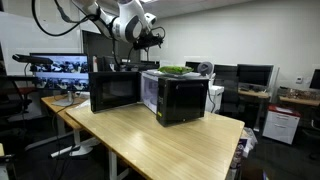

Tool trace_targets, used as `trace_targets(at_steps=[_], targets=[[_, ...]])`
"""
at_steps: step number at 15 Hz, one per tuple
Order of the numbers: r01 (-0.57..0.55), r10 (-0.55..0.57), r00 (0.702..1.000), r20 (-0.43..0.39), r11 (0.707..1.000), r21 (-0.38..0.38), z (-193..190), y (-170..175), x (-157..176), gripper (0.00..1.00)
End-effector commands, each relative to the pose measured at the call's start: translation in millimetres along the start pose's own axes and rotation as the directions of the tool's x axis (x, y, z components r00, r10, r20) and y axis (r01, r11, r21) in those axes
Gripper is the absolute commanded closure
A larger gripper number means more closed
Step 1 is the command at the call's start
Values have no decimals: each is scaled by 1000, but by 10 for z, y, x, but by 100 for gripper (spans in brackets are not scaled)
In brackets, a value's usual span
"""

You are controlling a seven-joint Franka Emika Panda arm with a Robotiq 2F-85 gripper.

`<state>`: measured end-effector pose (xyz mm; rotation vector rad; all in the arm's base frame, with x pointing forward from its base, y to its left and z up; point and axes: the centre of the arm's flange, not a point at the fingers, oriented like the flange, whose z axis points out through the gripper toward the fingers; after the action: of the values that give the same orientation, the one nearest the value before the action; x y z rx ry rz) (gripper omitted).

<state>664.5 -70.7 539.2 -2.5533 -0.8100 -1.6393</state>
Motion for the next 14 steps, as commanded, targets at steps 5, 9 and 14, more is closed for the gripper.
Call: trace_targets(at_steps=[5,9,14], targets=[[-16,-11,996,83,947,321,-487,-212,525,0],[5,-98,982,160,867,499,-392,-402,593,0],[38,-204,963,175,748,663,-104,-619,602,0]])
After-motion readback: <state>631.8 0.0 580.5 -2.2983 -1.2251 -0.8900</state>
